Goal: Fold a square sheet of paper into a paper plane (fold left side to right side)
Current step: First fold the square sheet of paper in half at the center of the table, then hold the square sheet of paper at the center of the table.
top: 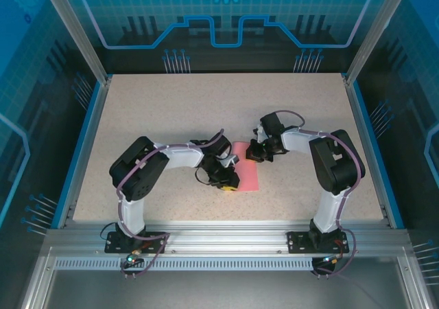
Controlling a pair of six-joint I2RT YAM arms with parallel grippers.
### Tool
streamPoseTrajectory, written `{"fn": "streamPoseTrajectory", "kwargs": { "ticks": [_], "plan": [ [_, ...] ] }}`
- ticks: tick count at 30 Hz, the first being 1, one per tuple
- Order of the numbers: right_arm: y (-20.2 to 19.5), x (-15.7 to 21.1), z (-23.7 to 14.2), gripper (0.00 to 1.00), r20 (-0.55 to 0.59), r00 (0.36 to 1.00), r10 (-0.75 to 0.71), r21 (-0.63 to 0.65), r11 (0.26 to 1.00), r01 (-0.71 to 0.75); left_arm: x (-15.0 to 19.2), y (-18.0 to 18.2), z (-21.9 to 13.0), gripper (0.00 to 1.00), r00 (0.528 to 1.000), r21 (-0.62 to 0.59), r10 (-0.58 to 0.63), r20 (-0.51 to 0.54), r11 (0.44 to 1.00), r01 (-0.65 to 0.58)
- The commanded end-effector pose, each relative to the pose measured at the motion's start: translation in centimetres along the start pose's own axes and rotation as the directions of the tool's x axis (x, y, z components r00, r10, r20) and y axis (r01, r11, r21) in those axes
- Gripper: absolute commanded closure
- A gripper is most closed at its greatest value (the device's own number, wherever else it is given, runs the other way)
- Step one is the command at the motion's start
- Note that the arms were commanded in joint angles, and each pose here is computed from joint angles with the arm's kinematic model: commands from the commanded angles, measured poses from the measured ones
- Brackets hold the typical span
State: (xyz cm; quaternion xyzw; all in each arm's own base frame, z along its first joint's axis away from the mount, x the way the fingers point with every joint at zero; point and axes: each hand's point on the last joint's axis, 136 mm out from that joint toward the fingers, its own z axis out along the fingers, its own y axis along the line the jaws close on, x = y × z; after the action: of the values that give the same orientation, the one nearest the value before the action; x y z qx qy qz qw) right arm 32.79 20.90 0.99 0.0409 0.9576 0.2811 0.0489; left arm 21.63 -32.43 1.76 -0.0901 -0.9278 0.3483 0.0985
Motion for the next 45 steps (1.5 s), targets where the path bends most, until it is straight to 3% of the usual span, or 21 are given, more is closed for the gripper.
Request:
{"fn": "streamPoseTrajectory", "kwargs": {
  "ticks": [1,10,15,18,24,29,36,45],
  "plan": [
    [-4.8,2.3,1.2,1.00,-0.072,0.994,0.080,0.170,0.983,-0.067,2.5,0.6,-0.1,0.78,0.997,-0.014,-0.026,-0.066,1.000,0.025],
    [-4.6,2.4,1.2,1.00,-0.074,0.995,0.072,0.164,0.985,-0.059,1.9,-0.7,-2.5,0.79,1.000,0.017,0.015,-0.006,1.000,-0.014],
    [-4.2,2.2,1.2,1.00,-0.071,0.996,0.054,0.144,0.989,-0.043,-1.4,-2.1,-6.6,0.76,0.993,0.091,0.021,0.116,0.995,-0.032],
    [-4.0,2.2,1.1,1.00,-0.066,0.997,0.044,0.139,0.990,-0.034,-3.9,-2.8,-7.2,0.76,0.986,0.097,0.037,0.160,0.994,-0.053],
    [-3.9,2.2,1.1,1.00,-0.068,0.997,0.035,0.136,0.990,-0.025,-8.8,-3.9,-6.6,0.76,0.975,0.093,0.078,0.208,0.991,-0.099],
    [-3.6,2.2,1.1,1.00,-0.069,0.997,0.027,0.132,0.991,-0.018,-11.0,-2.5,-4.9,0.76,0.976,0.049,0.074,0.205,0.995,-0.086],
    [-3.7,2.4,1.2,1.00,-0.077,0.997,0.019,0.138,0.990,-0.008,-12.1,-1.3,-3.3,0.76,0.979,0.042,0.043,0.201,0.998,-0.052],
    [-2.6,1.8,0.6,0.98,-0.051,0.998,-0.027,0.100,0.994,0.032,-10.9,0.9,-1.5,0.77,0.988,0.018,-0.030,0.153,0.999,0.027]
  ]
}}
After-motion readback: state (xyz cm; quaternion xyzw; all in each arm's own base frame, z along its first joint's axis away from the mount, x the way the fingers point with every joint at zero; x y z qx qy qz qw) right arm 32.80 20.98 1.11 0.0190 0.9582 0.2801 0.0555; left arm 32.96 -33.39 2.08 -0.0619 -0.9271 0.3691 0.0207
